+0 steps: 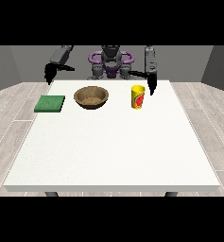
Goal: Pick the cup and pour the ball into the bowl, then pick the bowl and place it on the pad
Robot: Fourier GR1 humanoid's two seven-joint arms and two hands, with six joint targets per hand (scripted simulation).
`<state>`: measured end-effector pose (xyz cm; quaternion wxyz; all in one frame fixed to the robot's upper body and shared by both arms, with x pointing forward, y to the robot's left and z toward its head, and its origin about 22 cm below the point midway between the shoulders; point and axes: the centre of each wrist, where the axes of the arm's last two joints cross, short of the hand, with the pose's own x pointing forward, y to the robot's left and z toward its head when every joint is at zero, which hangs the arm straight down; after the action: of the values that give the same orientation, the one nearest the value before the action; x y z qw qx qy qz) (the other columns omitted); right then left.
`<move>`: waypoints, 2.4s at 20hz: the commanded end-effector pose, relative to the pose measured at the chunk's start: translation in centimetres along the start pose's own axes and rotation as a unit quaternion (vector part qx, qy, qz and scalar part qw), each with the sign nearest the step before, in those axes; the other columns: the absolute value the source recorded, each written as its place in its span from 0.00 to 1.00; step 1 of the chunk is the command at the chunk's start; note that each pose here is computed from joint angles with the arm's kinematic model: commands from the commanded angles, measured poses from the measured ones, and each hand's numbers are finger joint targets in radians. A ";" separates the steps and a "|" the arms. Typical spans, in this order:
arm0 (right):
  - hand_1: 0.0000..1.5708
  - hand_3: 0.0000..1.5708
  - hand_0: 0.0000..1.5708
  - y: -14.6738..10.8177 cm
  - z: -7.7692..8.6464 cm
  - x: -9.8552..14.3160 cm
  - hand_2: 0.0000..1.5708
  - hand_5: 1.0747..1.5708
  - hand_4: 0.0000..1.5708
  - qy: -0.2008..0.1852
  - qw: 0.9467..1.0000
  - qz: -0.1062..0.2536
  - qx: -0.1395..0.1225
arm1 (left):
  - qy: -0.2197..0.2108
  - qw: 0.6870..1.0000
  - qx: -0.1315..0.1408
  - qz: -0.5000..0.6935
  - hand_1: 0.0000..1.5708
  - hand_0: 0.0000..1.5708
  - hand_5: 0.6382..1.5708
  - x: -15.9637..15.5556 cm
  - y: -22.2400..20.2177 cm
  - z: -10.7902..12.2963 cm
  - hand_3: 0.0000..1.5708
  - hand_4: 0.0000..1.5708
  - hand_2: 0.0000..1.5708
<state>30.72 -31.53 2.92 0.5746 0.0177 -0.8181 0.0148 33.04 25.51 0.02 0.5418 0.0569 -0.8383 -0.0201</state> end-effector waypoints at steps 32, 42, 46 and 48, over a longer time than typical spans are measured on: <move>0.00 0.00 0.00 -11.7 3.3 -1.7 0.00 0.98 0.00 0.093 0.994 0.006 -0.065 | 0.008 0.943 -0.041 -0.330 0.88 0.88 0.96 -2.5 -5.7 -2.4 1.00 0.66 1.00; 0.00 0.00 0.00 -11.8 8.3 -5.3 0.03 0.97 0.00 0.129 0.987 0.012 -0.096 | -0.013 0.888 -0.115 -0.445 0.86 0.86 1.00 0.3 -13.5 -3.4 1.00 0.67 1.00; 0.00 0.00 0.00 -15.6 9.8 -3.6 0.00 0.97 0.00 0.125 0.986 0.005 -0.109 | -0.030 0.879 -0.123 -0.459 0.86 0.86 1.00 -0.1 -13.9 -1.2 1.00 0.67 1.00; 0.00 0.00 0.00 -11.9 10.7 -6.4 0.00 0.96 0.00 0.126 0.987 0.006 -0.094 | -0.028 0.869 -0.118 -0.479 0.81 0.81 1.00 1.4 -14.7 -3.3 1.00 0.64 1.00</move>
<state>24.88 -45.19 -4.28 0.6745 -0.0524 -0.7339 -0.0606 36.10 11.58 0.02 0.4608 0.3609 -0.7227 -0.3674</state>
